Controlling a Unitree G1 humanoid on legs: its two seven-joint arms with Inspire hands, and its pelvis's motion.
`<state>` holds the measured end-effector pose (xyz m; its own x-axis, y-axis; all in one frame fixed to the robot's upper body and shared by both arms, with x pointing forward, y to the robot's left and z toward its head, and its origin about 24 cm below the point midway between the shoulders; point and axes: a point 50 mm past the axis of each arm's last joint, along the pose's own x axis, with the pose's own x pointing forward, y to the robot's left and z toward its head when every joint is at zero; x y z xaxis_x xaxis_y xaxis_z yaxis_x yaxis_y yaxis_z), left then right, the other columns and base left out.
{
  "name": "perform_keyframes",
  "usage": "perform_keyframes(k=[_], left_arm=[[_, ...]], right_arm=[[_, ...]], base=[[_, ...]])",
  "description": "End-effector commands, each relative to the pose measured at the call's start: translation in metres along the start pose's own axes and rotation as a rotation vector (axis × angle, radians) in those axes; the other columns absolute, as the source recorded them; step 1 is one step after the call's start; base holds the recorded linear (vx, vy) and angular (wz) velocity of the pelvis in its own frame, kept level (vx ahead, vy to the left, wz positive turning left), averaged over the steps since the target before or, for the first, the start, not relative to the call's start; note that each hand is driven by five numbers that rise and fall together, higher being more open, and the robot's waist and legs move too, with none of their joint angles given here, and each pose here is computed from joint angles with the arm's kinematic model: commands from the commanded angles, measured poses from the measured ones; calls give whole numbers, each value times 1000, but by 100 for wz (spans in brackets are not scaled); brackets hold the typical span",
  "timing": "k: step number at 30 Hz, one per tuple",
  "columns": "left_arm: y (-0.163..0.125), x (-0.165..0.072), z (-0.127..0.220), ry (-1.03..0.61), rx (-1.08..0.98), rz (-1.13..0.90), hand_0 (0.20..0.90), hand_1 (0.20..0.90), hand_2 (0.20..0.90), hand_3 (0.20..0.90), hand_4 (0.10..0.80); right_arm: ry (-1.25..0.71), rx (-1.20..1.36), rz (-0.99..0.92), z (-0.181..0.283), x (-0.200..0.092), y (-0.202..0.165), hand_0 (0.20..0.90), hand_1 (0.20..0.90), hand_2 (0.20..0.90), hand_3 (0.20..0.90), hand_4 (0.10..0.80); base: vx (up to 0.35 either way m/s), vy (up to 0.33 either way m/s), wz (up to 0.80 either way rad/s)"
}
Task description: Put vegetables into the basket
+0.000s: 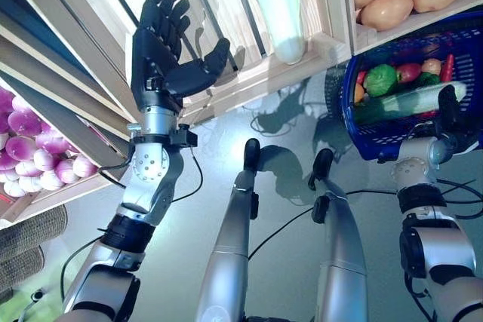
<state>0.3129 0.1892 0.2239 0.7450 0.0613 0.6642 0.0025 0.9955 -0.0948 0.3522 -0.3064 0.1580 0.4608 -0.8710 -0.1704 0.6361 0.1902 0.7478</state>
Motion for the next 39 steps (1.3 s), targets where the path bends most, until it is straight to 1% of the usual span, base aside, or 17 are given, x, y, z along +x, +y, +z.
perform_keyframes(k=[1, 8, 11, 13, 18, 21, 23, 27, 29, 35, 38, 39], left_arm=[[-3, 12, 64, -373, 55, -13, 900, 900, 900, 900, 800], [1, 17, 74, -421, 249, -12, 900, 900, 900, 900, 800], [5, 23, 75, -430, 488, -10, 900, 900, 900, 900, 800], [9, 26, 78, -474, 675, 5, 900, 900, 900, 900, 800], [20, 36, 85, -501, 996, -12, 900, 900, 900, 900, 800], [27, 41, 89, -496, 1120, -7, 900, 900, 900, 900, 800], [30, 43, 90, -498, 1208, 6, 900, 900, 900, 900, 800], [37, 48, 87, -496, 1391, 9, 900, 900, 900, 900, 800], [41, 51, 85, -491, 1480, 5, 900, 900, 900, 900, 800], [48, 62, 86, -545, 1752, -20, 900, 900, 900, 900, 800], [52, 65, 83, -573, 1825, -32, 900, 900, 900, 900, 800], [51, 66, 82, -590, 1879, -52, 900, 900, 900, 900, 800]], right_arm=[[-334, -15, -55, 62, 15, -7, 900, 900, 900, 900, 800], [-393, -44, -45, 70, 14, -6, 900, 900, 900, 900, 800], [-372, -42, 77, 68, 12, -3, 900, 900, 900, 900, 800], [-341, -33, 151, 64, 8, -4, 900, 900, 900, 900, 800], [-268, -66, 312, 51, 0, -10, 900, 900, 900, 900, 800], [-231, -108, 438, 40, -10, -16, 900, 900, 900, 900, 800], [-210, -142, 543, 33, -21, -15, 900, 900, 900, 900, 800], [-168, -149, 682, 23, -42, -18, 900, 900, 900, 900, 800], [-155, -144, 732, 21, -48, -20, 900, 900, 900, 900, 800], [-139, -165, 856, 22, -62, -19, 900, 900, 900, 900, 800], [-151, -167, 869, 27, -63, -18, 900, 900, 900, 900, 800], [-154, -167, 872, 29, -63, -17, 900, 900, 900, 900, 800]], base=[[0, 0, 0], [23, 36, -2], [46, 87, -3], [33, 84, -8], [19, 86, -8], [15, 100, -6], [9, 93, -11], [6, 86, -8], [10, 70, -13], [-1, 83, -7], [-15, 80, -8], [-16, 68, -8]])
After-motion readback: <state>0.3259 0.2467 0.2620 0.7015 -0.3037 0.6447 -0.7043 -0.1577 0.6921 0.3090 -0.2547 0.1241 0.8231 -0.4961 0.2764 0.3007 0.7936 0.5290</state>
